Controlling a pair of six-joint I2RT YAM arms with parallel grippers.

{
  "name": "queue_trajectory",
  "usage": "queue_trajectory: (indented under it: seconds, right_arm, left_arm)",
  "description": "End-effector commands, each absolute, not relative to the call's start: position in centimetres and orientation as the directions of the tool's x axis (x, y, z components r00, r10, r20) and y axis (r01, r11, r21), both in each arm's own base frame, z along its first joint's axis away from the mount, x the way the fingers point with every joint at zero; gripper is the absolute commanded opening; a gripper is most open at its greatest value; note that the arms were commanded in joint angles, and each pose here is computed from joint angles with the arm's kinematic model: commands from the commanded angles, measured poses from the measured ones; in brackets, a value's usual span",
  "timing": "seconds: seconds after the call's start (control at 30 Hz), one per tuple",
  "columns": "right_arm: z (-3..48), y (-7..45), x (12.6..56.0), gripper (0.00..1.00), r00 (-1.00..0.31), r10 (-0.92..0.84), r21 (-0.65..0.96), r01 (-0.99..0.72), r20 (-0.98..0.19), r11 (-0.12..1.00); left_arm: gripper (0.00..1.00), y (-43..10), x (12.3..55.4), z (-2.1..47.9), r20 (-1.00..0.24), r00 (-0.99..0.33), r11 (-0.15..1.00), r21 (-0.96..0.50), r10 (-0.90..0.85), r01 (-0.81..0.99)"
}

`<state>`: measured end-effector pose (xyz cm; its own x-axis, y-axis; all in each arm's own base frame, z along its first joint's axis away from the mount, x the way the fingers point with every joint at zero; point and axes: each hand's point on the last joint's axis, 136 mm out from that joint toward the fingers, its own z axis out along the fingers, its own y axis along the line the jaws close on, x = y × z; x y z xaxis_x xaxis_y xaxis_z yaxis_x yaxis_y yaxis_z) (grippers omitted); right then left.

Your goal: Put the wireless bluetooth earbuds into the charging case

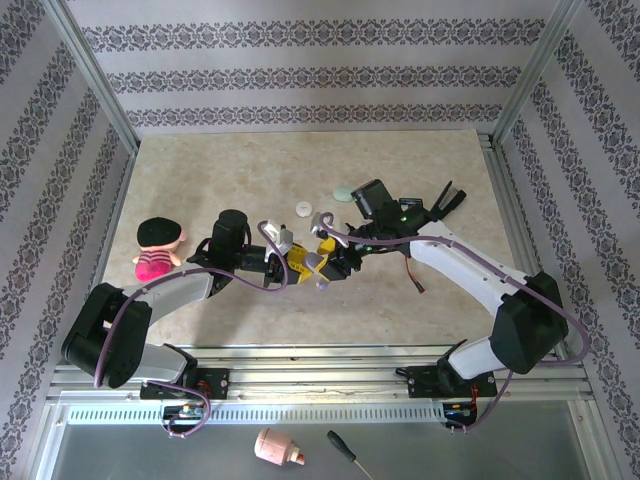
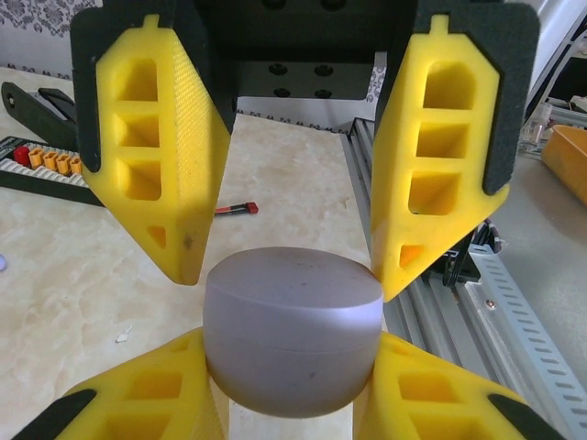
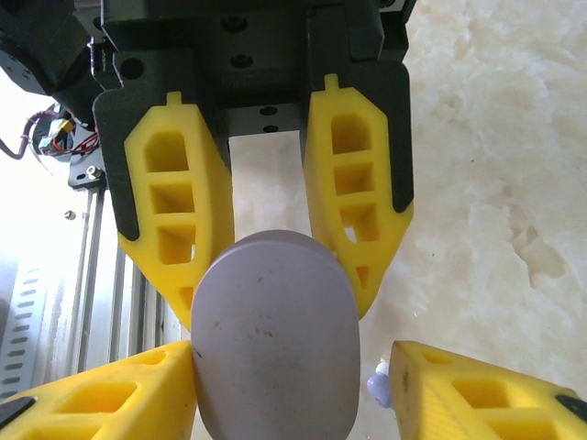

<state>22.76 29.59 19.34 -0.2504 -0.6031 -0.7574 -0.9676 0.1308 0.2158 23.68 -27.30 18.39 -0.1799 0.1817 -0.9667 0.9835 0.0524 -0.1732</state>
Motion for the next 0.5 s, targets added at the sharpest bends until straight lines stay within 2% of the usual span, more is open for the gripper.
queue_trajectory:
  seconds: [0.0,0.47]
  right_arm:
    - [20.1,28.9,24.5,0.56,-0.262,-0.575,0.173,-0.963,-0.775,0.206]
    - [21.0,27.1,27.3,0.57,-0.324,-0.517,0.154,-0.926,-0.792,0.345]
  left_arm:
    - [0.2,-27.8,23.0,20.8,-0.986,-0.101,-0.004,-0.102,0.133,0.995]
    - [0.2,-27.7,23.1,20.6,-0.988,-0.095,0.0,-0.096,0.126,0.995]
